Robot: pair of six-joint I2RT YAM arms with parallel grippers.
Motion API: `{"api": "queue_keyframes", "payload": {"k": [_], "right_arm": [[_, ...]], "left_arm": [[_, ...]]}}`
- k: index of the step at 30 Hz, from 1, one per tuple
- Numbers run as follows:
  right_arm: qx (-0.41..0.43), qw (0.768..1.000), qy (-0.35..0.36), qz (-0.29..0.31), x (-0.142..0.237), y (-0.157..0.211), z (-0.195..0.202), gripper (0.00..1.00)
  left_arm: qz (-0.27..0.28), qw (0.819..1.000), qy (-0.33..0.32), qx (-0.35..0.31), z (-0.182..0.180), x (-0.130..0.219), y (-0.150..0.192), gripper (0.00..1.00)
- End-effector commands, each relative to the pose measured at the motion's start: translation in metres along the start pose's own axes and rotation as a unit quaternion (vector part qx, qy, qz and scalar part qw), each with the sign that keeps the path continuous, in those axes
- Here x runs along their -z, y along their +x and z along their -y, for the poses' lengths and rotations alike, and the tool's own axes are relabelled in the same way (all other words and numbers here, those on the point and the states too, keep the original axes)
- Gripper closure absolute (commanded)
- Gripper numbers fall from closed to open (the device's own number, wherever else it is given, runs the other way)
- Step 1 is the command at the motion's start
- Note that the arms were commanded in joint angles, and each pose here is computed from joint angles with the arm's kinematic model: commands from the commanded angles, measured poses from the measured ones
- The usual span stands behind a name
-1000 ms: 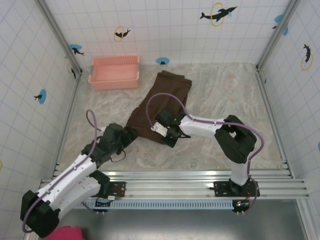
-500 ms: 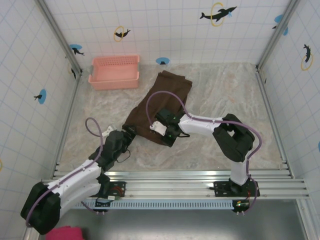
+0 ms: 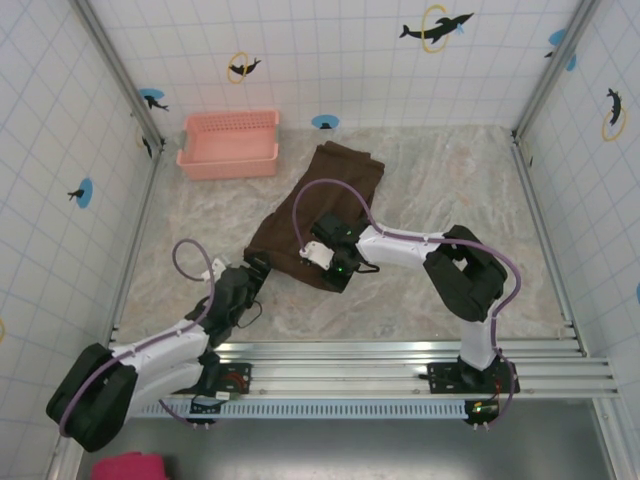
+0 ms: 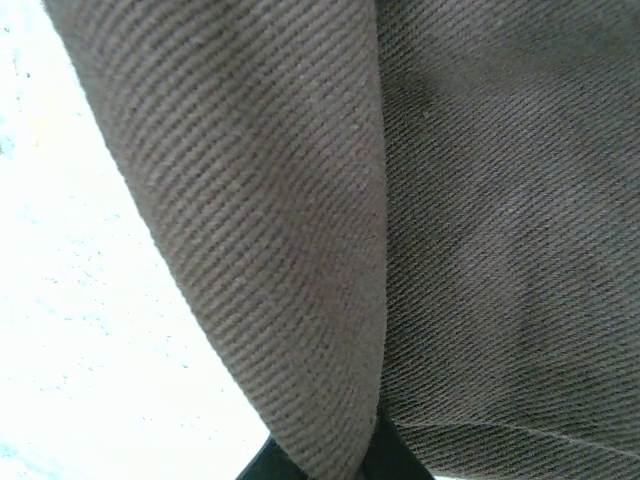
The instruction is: Roll up the long pants
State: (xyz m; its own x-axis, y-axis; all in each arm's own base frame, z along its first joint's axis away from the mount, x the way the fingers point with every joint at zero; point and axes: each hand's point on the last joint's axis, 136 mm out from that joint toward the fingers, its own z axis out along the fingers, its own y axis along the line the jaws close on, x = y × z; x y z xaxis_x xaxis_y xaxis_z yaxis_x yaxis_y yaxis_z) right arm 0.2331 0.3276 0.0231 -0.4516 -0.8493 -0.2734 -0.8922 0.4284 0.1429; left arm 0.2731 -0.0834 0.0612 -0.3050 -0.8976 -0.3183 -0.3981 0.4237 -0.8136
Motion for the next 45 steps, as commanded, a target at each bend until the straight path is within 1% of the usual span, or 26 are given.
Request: {"api": "queue_keyframes", "payload": {"k": [1,10,12,13,16,19,20,21,22,24,26,29,31,32,35,36,39,40,41,42,43,45], "right_arm": [[-0.007,0.998,-0.015,-0.067,-0.022,0.033,-0.003,1.0],[-0.012,0.997,-0.016,-0.068,-0.022,0.032,0.0,1.0],[-0.015,0.997,-0.014,-0.069,-0.021,0.033,0.001,1.0],[-0.016,0.997,-0.014,-0.069,-0.02,0.033,0.002,1.0],[-0.019,0.998,-0.01,-0.066,-0.018,0.033,0.006,1.0],[-0.023,0.998,-0.01,-0.065,-0.017,0.034,0.008,1.0],[-0.024,0.998,-0.01,-0.065,-0.017,0.033,0.009,1.0],[-0.025,0.998,-0.009,-0.064,-0.016,0.033,0.01,1.0],[-0.025,0.998,-0.009,-0.063,-0.016,0.033,0.011,1.0],[-0.026,0.998,-0.008,-0.062,-0.016,0.032,0.013,1.0],[-0.026,0.998,-0.009,-0.062,-0.015,0.032,0.013,1.0],[-0.022,0.998,-0.005,-0.063,-0.011,0.033,0.015,1.0],[-0.02,0.998,-0.001,-0.061,-0.007,0.034,0.017,1.0],[-0.017,0.998,0.003,-0.059,-0.004,0.034,0.017,1.0],[-0.015,0.998,0.023,-0.049,0.008,0.033,0.022,1.0],[-0.015,0.998,0.029,-0.044,0.013,0.032,0.024,0.95],[-0.018,0.998,0.058,-0.017,0.039,0.027,0.03,0.68],[-0.019,0.997,0.071,-0.007,0.05,0.026,0.032,0.62],[-0.019,0.996,0.082,-0.002,0.058,0.025,0.033,0.52],[-0.019,0.995,0.095,0.004,0.069,0.026,0.035,0.51],[-0.02,0.994,0.107,0.013,0.079,0.025,0.037,0.47],[-0.021,0.992,0.123,0.032,0.099,0.024,0.037,0.44]], "left_arm": [[0.019,1.0,0.017,0.012,0.001,-0.004,-0.003,0.03],[-0.004,0.999,0.041,0.035,-0.002,-0.038,0.017,0.03],[-0.01,0.998,0.043,0.041,-0.005,-0.046,0.023,0.05],[-0.01,0.998,0.044,0.045,-0.008,-0.049,0.024,0.1],[0.0,0.998,0.043,0.054,-0.017,-0.05,0.022,0.37],[-0.01,0.999,0.017,0.051,-0.031,-0.051,0.025,0.57],[-0.016,0.999,0.009,0.048,-0.033,-0.052,0.026,0.66],[-0.022,0.999,0.004,0.046,-0.033,-0.054,0.028,0.86],[-0.025,0.999,-0.006,0.044,-0.034,-0.055,0.028,1.0],[-0.034,0.999,-0.013,0.035,-0.029,-0.058,0.029,1.0],[-0.058,0.998,-0.033,0.019,-0.022,-0.063,0.031,1.0],[-0.099,0.99,-0.101,-0.018,-0.016,-0.059,0.032,1.0],[-0.125,0.978,-0.156,-0.056,-0.014,-0.05,0.028,1.0],[-0.136,0.974,-0.172,-0.065,-0.012,-0.047,0.027,1.0],[-0.179,0.957,-0.219,-0.066,-0.019,-0.041,0.034,1.0],[-0.195,0.949,-0.238,-0.066,-0.025,-0.039,0.039,1.0],[-0.223,0.931,-0.28,-0.063,-0.038,-0.036,0.048,1.0],[-0.227,0.928,-0.289,-0.061,-0.039,-0.036,0.049,1.0],[-0.23,0.924,-0.298,-0.063,-0.039,-0.036,0.049,1.0],[-0.234,0.918,-0.312,-0.07,-0.04,-0.035,0.048,1.0],[-0.241,0.914,-0.318,-0.078,-0.036,-0.036,0.048,1.0],[-0.253,0.904,-0.333,-0.09,-0.029,-0.037,0.047,1.0]]}}
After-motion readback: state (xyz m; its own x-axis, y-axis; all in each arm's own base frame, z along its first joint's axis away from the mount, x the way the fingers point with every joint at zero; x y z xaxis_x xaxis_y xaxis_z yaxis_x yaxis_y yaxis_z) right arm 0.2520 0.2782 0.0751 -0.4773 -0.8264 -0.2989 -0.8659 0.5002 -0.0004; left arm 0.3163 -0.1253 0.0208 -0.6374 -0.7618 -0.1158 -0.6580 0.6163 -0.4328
